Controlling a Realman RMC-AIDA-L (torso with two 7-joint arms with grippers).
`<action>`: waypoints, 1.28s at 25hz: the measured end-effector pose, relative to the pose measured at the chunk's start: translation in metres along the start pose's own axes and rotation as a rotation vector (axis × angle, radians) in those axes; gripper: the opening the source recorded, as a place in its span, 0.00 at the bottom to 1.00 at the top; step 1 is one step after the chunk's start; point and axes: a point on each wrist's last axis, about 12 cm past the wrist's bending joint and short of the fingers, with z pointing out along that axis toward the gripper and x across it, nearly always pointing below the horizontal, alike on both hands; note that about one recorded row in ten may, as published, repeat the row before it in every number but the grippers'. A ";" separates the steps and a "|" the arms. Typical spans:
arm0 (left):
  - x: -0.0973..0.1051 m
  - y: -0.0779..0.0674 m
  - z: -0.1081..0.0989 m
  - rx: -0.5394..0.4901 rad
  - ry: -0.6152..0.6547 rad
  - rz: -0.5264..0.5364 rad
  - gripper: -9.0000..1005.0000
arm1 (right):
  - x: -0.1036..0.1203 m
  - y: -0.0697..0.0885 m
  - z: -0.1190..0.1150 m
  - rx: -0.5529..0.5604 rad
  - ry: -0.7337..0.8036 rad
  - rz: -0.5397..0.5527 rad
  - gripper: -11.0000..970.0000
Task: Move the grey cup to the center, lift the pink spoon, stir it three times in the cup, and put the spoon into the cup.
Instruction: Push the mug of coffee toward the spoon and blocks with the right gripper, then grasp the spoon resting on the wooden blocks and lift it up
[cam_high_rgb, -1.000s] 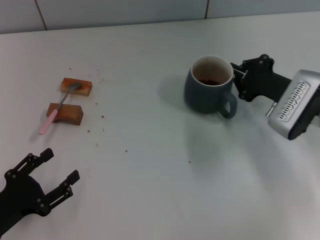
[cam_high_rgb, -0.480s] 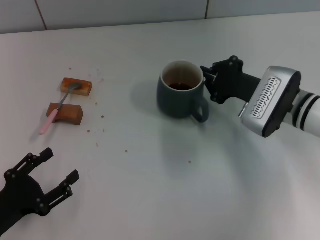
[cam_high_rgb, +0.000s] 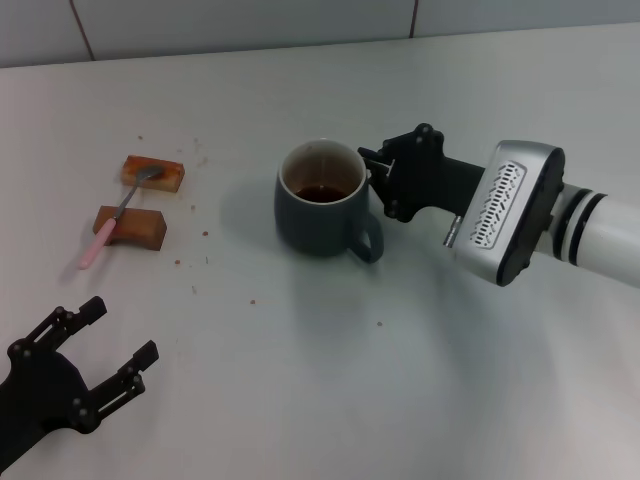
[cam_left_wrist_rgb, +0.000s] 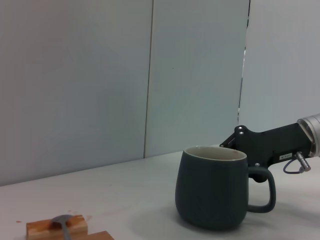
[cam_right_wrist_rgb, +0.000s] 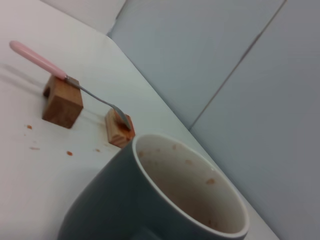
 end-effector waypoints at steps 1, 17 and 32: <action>0.000 0.000 0.000 0.000 0.000 0.000 0.81 | -0.001 0.001 0.001 -0.004 -0.003 0.000 0.05; 0.000 0.000 0.000 0.002 -0.001 0.000 0.81 | -0.002 0.006 -0.004 0.007 -0.037 0.041 0.05; -0.002 0.003 0.002 0.001 -0.008 0.010 0.81 | 0.041 0.031 -0.122 0.181 -0.201 0.406 0.05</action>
